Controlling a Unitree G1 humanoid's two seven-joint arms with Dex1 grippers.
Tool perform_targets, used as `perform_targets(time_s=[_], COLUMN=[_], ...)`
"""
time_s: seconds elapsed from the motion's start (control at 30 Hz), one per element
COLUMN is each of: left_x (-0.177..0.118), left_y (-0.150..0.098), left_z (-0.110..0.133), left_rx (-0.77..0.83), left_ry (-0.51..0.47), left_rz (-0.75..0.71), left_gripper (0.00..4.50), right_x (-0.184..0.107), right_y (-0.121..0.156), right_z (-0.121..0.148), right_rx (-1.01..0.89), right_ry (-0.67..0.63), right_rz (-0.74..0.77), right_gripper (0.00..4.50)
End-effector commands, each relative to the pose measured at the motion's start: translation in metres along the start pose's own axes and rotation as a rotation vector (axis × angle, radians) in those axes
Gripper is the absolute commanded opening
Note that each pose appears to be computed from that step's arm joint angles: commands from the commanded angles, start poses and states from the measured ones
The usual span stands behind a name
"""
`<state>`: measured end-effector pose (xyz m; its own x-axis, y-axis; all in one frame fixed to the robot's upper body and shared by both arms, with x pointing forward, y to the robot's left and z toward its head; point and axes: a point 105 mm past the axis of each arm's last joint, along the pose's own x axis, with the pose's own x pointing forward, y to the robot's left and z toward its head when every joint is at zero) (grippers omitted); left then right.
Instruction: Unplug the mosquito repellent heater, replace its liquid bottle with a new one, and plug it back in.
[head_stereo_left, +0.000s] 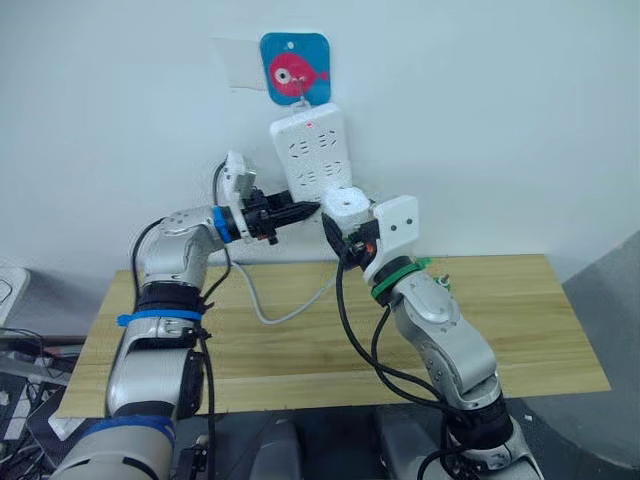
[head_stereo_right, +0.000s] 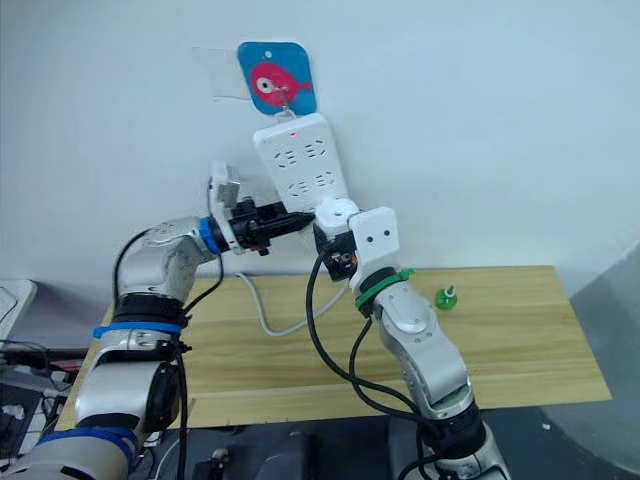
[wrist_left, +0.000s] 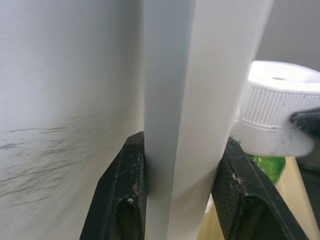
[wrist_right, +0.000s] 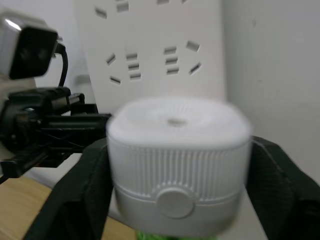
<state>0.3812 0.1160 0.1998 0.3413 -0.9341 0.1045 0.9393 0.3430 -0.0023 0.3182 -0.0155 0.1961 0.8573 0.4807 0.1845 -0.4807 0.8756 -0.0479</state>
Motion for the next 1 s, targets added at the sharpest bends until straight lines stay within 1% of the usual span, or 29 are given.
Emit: perform_targets(time_s=[0.03, 0.3, 0.5, 0.57, 0.67, 0.77, 0.87, 1.0], left_x=[0.0, -0.001, -0.005, -0.007, -0.009, -0.009, -0.009, -0.009], left_y=[-0.005, 0.0, 0.005, 0.008, 0.012, 0.015, 0.017, 0.019], left_z=[0.009, 0.007, 0.007, 0.007, 0.008, 0.011, 0.012, 0.012], left_rx=[0.042, 0.044, 0.052, 0.056, 0.066, 0.074, 0.082, 0.089], left_ry=[-0.003, 0.01, 0.03, 0.04, 0.054, 0.061, 0.067, 0.077], left_rz=[-0.036, -0.03, -0.03, -0.026, -0.022, -0.022, -0.025, -0.024], left_gripper=[1.32, 1.32, 1.32, 1.32, 1.32, 1.32, 1.32, 1.32], right_x=[-0.012, -0.052, -0.086, -0.093, -0.095, -0.095, -0.099, -0.103], right_y=[-0.002, -0.021, -0.019, -0.025, -0.039, -0.049, -0.054, -0.059], right_z=[0.011, 0.022, 0.028, 0.037, 0.055, 0.069, 0.069, 0.066], right_rx=[-0.014, -0.059, 0.011, 0.0, -0.027, -0.046, -0.068, -0.098], right_ry=[-0.033, 0.009, 0.097, 0.094, 0.068, 0.064, 0.097, 0.132], right_rz=[0.027, 0.073, 0.242, 0.283, 0.314, 0.345, 0.372, 0.383], right_gripper=[4.46, 4.46, 4.46, 4.46, 4.46, 3.85, 2.84, 1.37])
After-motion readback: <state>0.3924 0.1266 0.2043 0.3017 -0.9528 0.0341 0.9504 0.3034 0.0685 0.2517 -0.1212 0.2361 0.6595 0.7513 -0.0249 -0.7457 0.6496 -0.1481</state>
